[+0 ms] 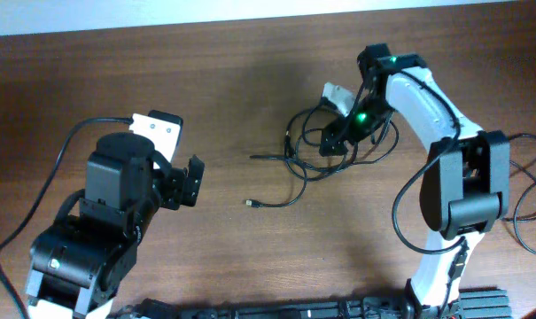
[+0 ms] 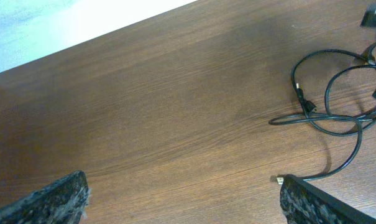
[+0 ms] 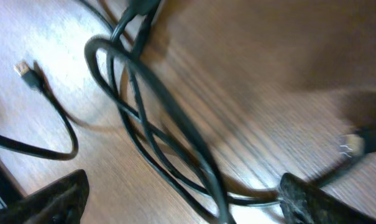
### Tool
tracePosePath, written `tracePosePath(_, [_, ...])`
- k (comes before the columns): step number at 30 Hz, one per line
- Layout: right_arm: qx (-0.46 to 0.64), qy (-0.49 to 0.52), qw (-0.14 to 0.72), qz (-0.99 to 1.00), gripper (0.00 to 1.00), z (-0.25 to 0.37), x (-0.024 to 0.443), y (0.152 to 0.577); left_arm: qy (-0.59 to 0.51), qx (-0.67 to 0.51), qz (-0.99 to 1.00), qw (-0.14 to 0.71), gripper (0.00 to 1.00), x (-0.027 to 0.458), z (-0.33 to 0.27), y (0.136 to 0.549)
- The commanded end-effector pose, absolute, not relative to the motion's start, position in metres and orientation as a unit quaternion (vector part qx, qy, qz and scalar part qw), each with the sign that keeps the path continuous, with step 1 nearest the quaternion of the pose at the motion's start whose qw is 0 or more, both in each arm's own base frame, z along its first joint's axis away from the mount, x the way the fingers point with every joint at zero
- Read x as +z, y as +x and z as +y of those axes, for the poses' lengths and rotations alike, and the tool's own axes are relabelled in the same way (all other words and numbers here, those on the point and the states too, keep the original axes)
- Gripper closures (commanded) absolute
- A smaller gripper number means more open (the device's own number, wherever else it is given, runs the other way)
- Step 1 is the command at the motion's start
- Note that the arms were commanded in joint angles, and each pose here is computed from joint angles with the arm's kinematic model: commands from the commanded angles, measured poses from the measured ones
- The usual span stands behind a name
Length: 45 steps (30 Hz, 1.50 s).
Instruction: Untangle cables
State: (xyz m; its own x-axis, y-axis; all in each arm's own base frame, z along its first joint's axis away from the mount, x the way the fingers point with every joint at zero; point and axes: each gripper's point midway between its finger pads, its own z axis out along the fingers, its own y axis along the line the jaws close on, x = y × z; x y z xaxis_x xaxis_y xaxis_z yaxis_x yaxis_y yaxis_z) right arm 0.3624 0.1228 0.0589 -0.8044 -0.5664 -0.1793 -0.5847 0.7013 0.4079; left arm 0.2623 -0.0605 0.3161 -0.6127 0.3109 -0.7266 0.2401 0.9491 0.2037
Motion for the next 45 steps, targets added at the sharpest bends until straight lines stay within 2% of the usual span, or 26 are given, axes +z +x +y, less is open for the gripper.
tracePosePath(1, [0.254,-0.327,-0.003,0.91,0.37,0.142,0.045,0.343,0.156,0.05,0.893,0.419,0.01,0.322,-0.058,0.263])
tracePosePath(2, [0.255,-0.333,-0.004,0.908,0.75,0.147,0.044,0.341,0.156,0.05,0.893,0.419,0.01,0.322,-0.058,0.263])
tracePosePath(3, [0.255,-0.331,-0.007,0.909,0.96,0.148,0.045,0.34,0.156,0.05,0.893,0.419,0.01,0.322,-0.058,0.263])
tracePosePath(6, [0.248,-0.328,-0.021,0.911,0.96,0.145,0.08,0.343,0.156,0.05,0.893,0.419,0.01,0.322,-0.058,0.263])
tracePosePath(9, [0.206,-0.335,0.045,0.918,0.96,0.141,0.172,0.376,0.156,0.05,0.893,0.419,0.01,0.322,-0.058,0.263])
tracePosePath(11, [0.179,-0.354,0.159,0.904,0.96,0.143,0.26,0.397,0.156,0.05,0.893,0.419,0.01,0.322,-0.058,0.263])
tracePosePath(12, [0.166,-0.348,0.242,0.89,0.96,0.145,0.313,0.406,0.156,0.05,0.893,0.419,0.01,0.322,-0.058,0.263])
tracePosePath(13, [0.157,-0.348,0.301,0.874,0.96,0.146,0.349,0.408,0.156,0.05,0.893,0.419,0.01,0.322,-0.058,0.263])
tracePosePath(14, [0.142,-0.344,0.41,0.833,0.96,0.145,0.417,0.401,0.156,0.05,0.893,0.419,0.01,0.322,-0.058,0.263])
tracePosePath(15, [0.137,-0.332,0.468,0.807,0.96,0.144,0.453,0.394,0.156,0.05,0.893,0.419,0.01,0.322,-0.058,0.263])
tracePosePath(18, [0.151,-0.284,0.585,0.745,0.96,0.14,0.535,0.373,0.156,0.05,0.893,0.419,0.01,0.322,-0.058,0.263])
tracePosePath(20, [0.161,-0.263,0.625,0.717,0.96,0.14,0.563,0.374,0.156,0.05,0.893,0.419,0.01,0.322,-0.058,0.263])
tracePosePath(23, [0.166,-0.247,0.641,0.707,0.96,0.138,0.574,0.377,0.156,0.05,0.893,0.419,0.01,0.322,-0.058,0.263])
tracePosePath(25, [0.165,-0.226,0.616,0.736,0.96,0.133,0.558,0.378,0.156,0.05,0.893,0.419,0.01,0.322,-0.058,0.263])
tracePosePath(29, [0.042,-0.116,0.483,0.867,0.96,0.075,0.473,0.375,0.156,0.05,0.893,0.419,0.01,0.322,-0.058,0.263])
tracePosePath(30, [0.039,-0.074,0.462,0.883,0.96,0.068,0.461,0.381,0.156,0.05,0.893,0.419,0.01,0.322,-0.058,0.263])
tracePosePath(34, [0.037,-0.054,0.323,0.944,0.96,0.073,0.378,0.4,0.156,0.05,0.893,0.419,0.01,0.322,-0.058,0.263])
tracePosePath(36, [0.108,-0.077,0.263,0.956,0.96,0.1,0.35,0.395,0.156,0.05,0.893,0.419,0.01,0.322,-0.058,0.263])
tracePosePath(40, [0.183,-0.1,0.245,0.947,0.96,0.128,0.352,0.386,0.156,0.05,0.893,0.419,0.01,0.322,-0.058,0.263])
tracePosePath(45, [0.196,-0.168,0.234,0.937,0.96,0.178,0.352,0.365,0.156,0.05,0.893,0.419,0.01,0.322,-0.058,0.263])
